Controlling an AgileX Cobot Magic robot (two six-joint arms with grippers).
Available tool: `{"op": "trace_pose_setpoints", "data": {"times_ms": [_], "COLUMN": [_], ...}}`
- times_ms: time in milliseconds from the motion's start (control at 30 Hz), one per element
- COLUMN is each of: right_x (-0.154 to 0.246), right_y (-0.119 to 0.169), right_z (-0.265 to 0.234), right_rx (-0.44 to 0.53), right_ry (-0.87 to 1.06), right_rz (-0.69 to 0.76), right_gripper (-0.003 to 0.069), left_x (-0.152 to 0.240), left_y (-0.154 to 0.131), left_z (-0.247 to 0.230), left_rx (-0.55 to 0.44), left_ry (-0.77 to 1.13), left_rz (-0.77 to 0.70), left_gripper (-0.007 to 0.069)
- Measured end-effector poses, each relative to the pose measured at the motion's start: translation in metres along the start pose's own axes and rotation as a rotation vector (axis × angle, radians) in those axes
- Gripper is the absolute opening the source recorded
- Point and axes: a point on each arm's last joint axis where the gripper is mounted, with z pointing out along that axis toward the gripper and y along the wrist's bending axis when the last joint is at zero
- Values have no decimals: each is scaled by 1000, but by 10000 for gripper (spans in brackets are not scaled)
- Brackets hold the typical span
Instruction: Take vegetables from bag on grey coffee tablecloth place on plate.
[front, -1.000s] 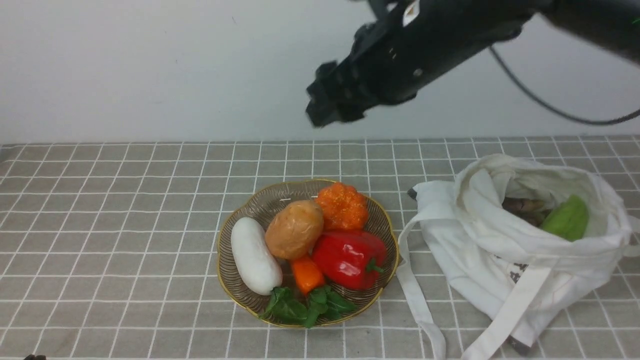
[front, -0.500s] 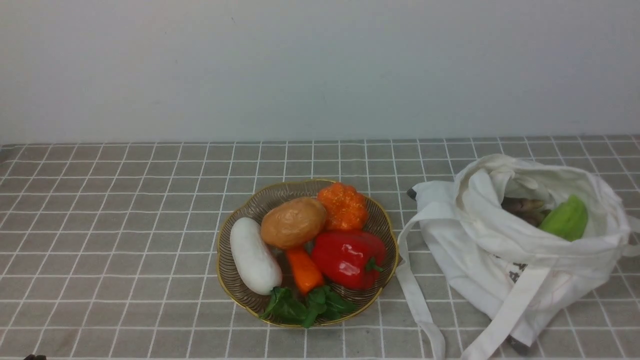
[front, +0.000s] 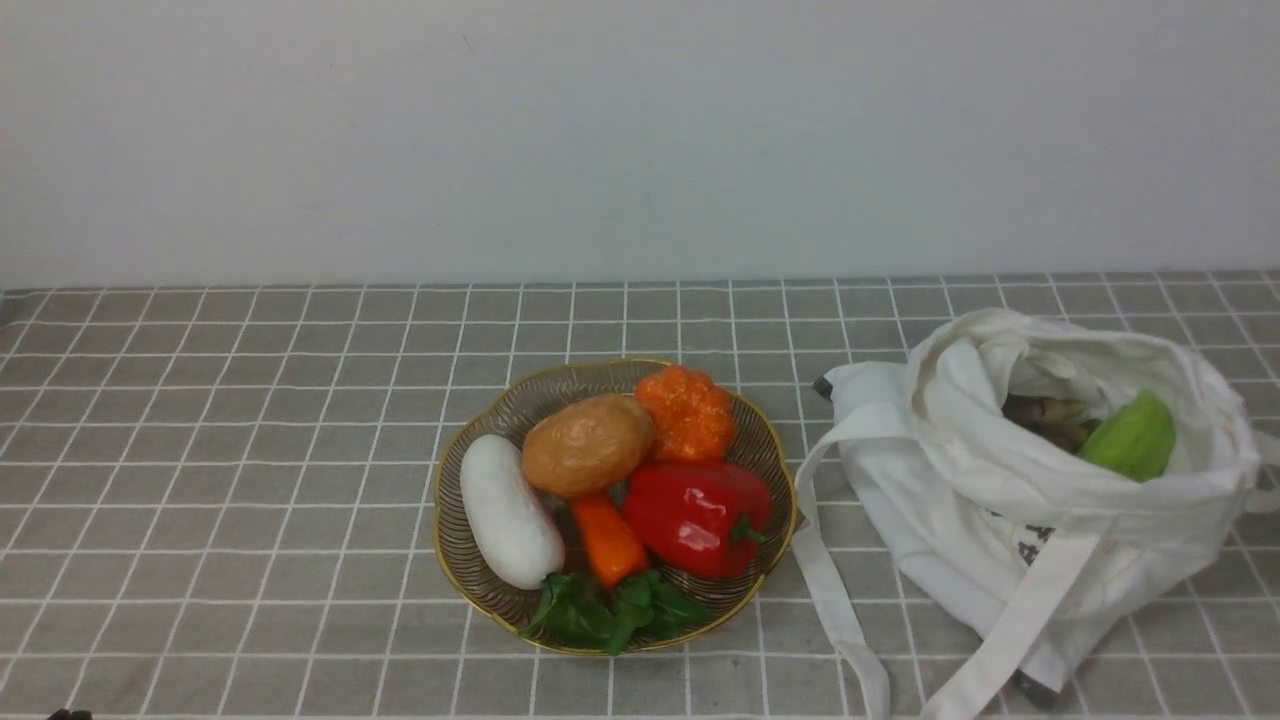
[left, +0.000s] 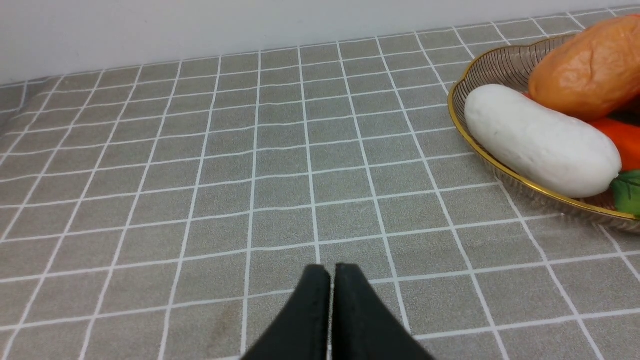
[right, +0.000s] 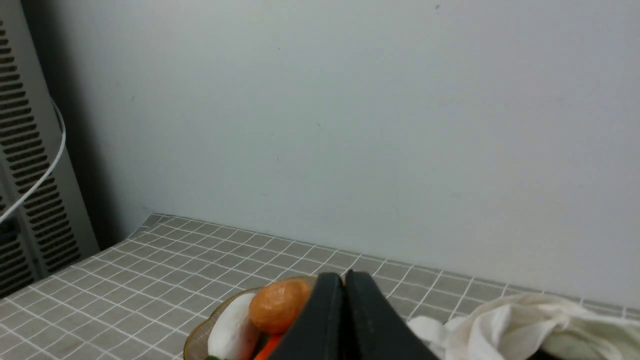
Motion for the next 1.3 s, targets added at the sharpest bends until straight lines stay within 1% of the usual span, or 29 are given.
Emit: {"op": "trace_pose_setpoints", "data": {"times_ms": [33,133,367,600,733,900,967,1033,1067,1100,1133,1167,1200,1233,1300], "right_x": [0,18,30,30,28,31,38,47,49,55,64,71,75,89,107], "right_y": [0,-1,-2,-3,-3,-4,-6,-9,-10,-12,-17,-20,-21,-28,-35], "right_z": [0,6,10,10,11,13,16,19,19,21,22,23,24,25,25], "right_rx": [0,1,3,13,8,16,34,98,98,143,227,270,281,375,461], "right_ry": [-2,52,93,77,32,28,36,47,50,59,71,81,89,109,144], "right_rz": [0,25,33,1,-32,-64,-92,-111,-113,-118,-122,-123,-123,-122,-113], "right_gripper": [-14,-14,-14,-15,-15,-15,-15,-15,-15,-15,-15,-15,-15,-15,-15], "left_x": [0,0,0,0,0,0,0,0,0,0,0,0,0,0,0], "left_y": [0,0,0,0,0,0,0,0,0,0,0,0,0,0,0], "left_z": [0,0,0,0,0,0,0,0,0,0,0,0,0,0,0], "left_rx": [0,-1,-1,-1,-1,-1,-1,-1,-1,-1,-1,-1,-1,-1,-1], "left_ry": [0,0,0,0,0,0,0,0,0,0,0,0,0,0,0], "left_rz": [0,0,0,0,0,0,0,0,0,0,0,0,0,0,0], "left_gripper": [-5,-5,-5,-5,-5,-5,-5,-5,-5,-5,-5,-5,-5,-5,-5]}}
